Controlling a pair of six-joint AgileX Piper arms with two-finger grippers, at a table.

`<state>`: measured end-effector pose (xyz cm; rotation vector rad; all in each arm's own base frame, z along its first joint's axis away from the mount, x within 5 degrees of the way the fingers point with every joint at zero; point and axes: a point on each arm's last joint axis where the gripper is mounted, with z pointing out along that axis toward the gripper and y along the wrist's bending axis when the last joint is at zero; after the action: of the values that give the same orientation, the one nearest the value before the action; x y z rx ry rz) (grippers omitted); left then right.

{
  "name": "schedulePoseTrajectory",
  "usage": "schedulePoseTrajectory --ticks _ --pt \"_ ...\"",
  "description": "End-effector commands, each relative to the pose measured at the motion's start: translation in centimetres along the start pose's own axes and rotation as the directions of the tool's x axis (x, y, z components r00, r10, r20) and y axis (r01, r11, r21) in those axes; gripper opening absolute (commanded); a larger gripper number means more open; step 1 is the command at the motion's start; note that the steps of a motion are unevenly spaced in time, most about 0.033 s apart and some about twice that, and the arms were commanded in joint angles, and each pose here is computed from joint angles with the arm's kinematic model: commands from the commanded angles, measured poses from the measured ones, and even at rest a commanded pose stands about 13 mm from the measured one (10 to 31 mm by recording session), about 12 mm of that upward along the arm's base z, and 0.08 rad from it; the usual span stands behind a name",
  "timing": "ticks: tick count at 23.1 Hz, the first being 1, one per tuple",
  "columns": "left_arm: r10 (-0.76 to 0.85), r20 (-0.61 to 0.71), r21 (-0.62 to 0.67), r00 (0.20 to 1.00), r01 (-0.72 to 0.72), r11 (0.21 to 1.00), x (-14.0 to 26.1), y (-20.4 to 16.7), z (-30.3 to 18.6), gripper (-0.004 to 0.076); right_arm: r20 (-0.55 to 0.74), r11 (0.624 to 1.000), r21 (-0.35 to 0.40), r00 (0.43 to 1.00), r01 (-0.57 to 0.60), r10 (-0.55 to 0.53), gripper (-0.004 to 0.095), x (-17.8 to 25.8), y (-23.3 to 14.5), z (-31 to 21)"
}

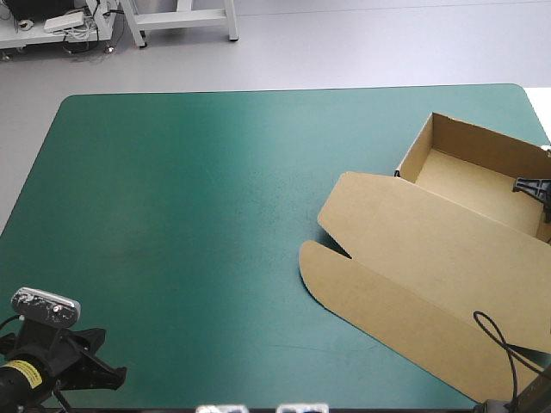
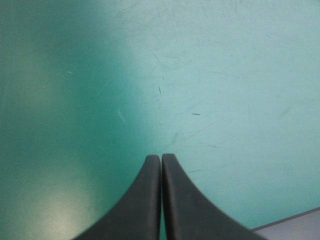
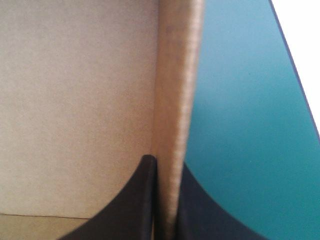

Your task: Fold the box

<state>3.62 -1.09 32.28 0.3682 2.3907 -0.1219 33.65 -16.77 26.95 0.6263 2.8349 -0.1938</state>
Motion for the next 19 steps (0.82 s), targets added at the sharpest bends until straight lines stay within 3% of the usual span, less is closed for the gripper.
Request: schedulePoseTrajectory --ticks 1,4,6,10,12,15,19 --pt "-0.016 0.045 0.011 0.999 0.016 1.0 -0.8 -0.1 -0.3 -0.0008 -0.006 0.992 0.081 0.995 0.1 -0.1 0.0034 -0.2 -0.7 -0.6" --pt "-0.02 0.038 0.013 0.999 0.019 1.0 -0.8 -0.1 -0.3 -0.0009 -0.1 0.972 0.129 0.978 0.195 -0.183 0.0295 -0.3 0.4 1.4" --pt "-0.032 0.03 0.014 0.999 0.031 0.999 -0.7 -0.1 -0.3 -0.0008 -0.066 0.974 0.11 0.979 0.2 -0.194 0.0387 -0.8 1.1 1.3" --pt "-0.042 0.021 0.014 0.999 0.042 0.999 -0.6 -0.1 -0.3 -0.0008 0.008 0.977 0.127 0.985 0.173 -0.175 0.0407 -2.6 1.0 -2.3" --pt "-0.042 0.017 0.014 0.999 0.042 0.999 -0.6 -0.1 -0.3 -0.0008 0.073 0.991 0.088 0.992 0.099 -0.106 0.0405 -3.4 1.2 -4.4" --pt "-0.042 0.011 0.014 0.999 0.042 0.999 -0.5 -0.1 -0.3 -0.0008 0.129 0.996 0.025 0.988 0.085 -0.088 0.0405 -3.7 1.7 -6.1" --pt "-0.042 0.009 0.014 0.999 0.042 0.999 -0.5 -0.1 -0.3 -0.0008 0.17 0.995 0.042 0.98 0.095 -0.101 0.0405 -3.6 1.4 -7.8"
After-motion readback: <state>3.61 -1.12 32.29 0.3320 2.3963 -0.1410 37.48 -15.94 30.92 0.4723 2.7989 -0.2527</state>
